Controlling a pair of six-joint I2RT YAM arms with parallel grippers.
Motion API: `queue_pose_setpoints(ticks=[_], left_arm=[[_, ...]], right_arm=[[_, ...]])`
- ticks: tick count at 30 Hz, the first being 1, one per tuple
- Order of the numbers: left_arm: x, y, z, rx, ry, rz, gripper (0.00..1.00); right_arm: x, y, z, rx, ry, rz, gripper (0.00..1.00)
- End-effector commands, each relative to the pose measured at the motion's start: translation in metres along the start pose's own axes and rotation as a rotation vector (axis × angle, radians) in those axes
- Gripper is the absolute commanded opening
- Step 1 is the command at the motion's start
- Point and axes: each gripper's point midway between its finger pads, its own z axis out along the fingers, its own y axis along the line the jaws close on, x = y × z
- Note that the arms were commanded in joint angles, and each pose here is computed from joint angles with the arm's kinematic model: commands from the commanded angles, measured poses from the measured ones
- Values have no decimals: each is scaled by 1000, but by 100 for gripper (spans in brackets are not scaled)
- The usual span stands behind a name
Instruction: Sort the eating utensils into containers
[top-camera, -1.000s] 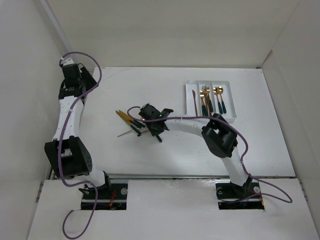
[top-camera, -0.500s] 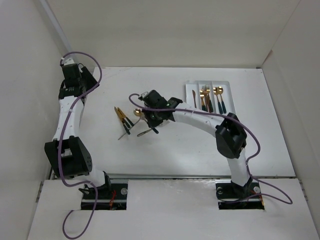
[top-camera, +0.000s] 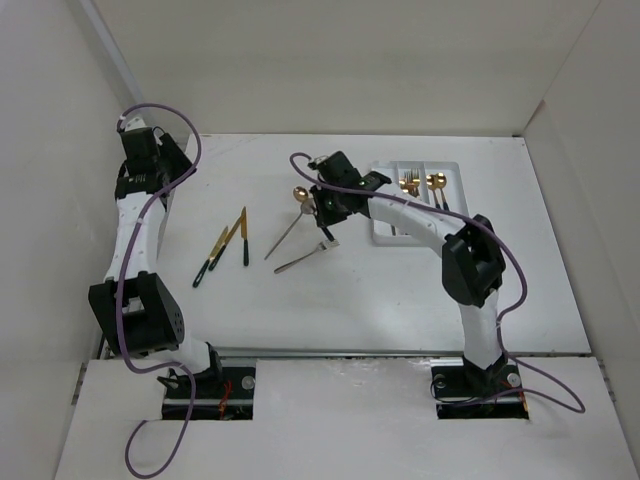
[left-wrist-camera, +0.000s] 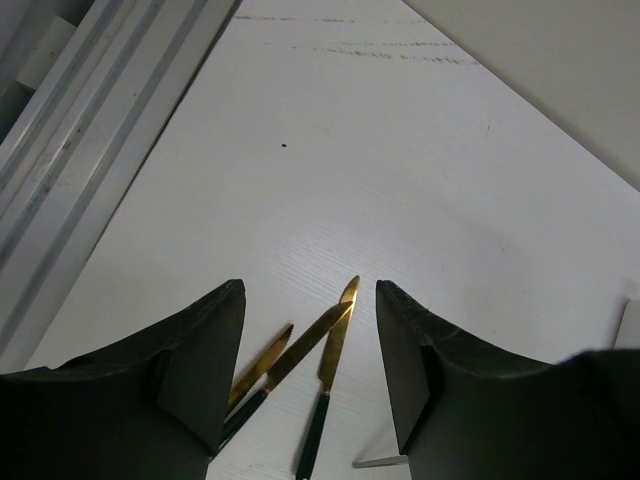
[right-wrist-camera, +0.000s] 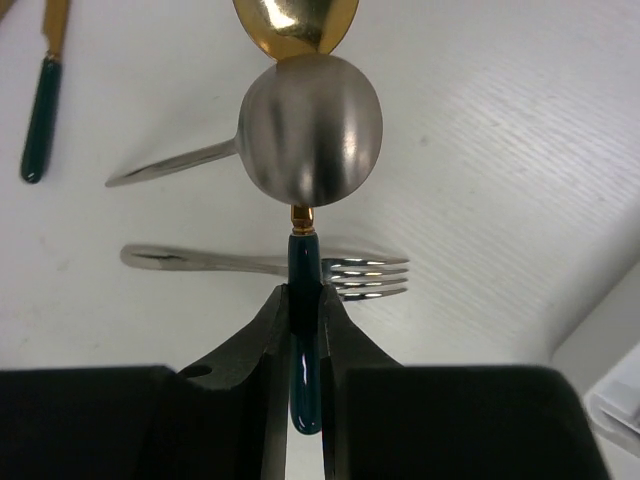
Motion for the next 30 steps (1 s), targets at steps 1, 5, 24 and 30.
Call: queue_pose_setpoints(ticks=[1,5,24,30], left_arm=[[-11,-3,0,25,-33,-21,52],[-7,-6,3,42,-15,-21,52],[246,-127,-18,678,404,1059,57],[288,-159,-19,731,366,1188,58]], right_arm=[[-23,-15,-5,84,-83,33,0],[13,-54,16,279,73,2,0],[29,-79,30,272,94,130,0],[24,-76,21,255,69,131,0]])
